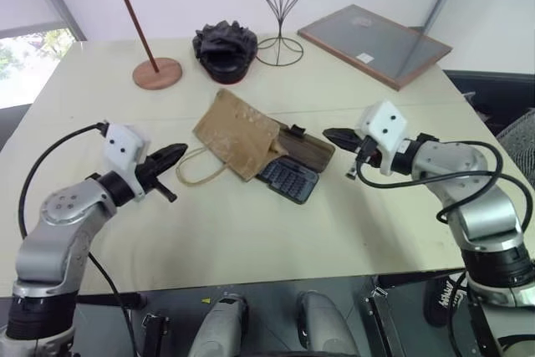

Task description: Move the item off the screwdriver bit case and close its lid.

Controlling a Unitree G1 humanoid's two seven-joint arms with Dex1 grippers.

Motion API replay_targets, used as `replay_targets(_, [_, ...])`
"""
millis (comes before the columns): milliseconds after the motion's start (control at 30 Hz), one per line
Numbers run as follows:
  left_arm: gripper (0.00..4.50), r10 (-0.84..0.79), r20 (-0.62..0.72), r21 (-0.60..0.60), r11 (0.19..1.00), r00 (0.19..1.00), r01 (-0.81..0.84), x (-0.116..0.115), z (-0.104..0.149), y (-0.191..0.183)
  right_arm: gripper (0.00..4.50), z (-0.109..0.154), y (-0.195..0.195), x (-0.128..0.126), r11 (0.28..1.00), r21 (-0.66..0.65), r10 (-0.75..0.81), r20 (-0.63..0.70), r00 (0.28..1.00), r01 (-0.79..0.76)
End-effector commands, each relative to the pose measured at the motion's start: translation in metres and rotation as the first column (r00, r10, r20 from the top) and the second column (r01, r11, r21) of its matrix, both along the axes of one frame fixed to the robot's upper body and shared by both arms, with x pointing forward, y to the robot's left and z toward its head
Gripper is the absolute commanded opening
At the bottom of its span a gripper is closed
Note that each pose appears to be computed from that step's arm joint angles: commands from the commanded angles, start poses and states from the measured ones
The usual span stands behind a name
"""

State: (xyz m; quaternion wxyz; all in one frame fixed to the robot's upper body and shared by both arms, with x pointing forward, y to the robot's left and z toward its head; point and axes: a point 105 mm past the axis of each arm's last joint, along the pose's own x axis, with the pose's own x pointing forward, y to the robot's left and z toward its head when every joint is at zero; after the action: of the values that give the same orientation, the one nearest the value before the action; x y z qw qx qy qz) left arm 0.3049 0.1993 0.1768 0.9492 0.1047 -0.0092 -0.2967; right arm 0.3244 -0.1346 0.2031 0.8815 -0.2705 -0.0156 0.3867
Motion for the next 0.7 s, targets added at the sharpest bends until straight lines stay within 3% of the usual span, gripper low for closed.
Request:
replay_targets(33, [0.0,-0.005,0.041,0.007,1.0,0.999,0.005,0.002,0.007,-0.001,0.02,0.013,0.007,-0.006,0.997,0.077,0.011,0.01,1.0,-0.012])
replay_targets(100, [0.0,-0.008,0.041,0.008,1.0,0.999,0.008,0.002,0.005,-0.002,0.84,0.01,0.011,-0.006,0.991,0.132,0.002,-0.033,0.999,0.002])
replay_targets(333, [0.0,-0.016,0.048,0.005,1.0,0.999,0.016,0.007,0.005,-0.006,4.47,-0.002,0.037,0.004,0.942,0.311,-0.068,-0.187,0.98,0.125])
replay_targets(433, [0.0,-0.018,0.052,0.005,1.0,0.998,0.018,0.008,0.005,-0.008,4.47,-0.001,0.052,0.009,0.905,0.392,-0.062,-0.262,0.963,0.165])
replay_targets(700, [0.0,-0.004,0.06,0.025,1.0,0.998,0.002,0.008,0.003,-0.008,4.47,-0.001,0.093,0.016,0.873,0.459,0.025,-0.383,0.923,0.167])
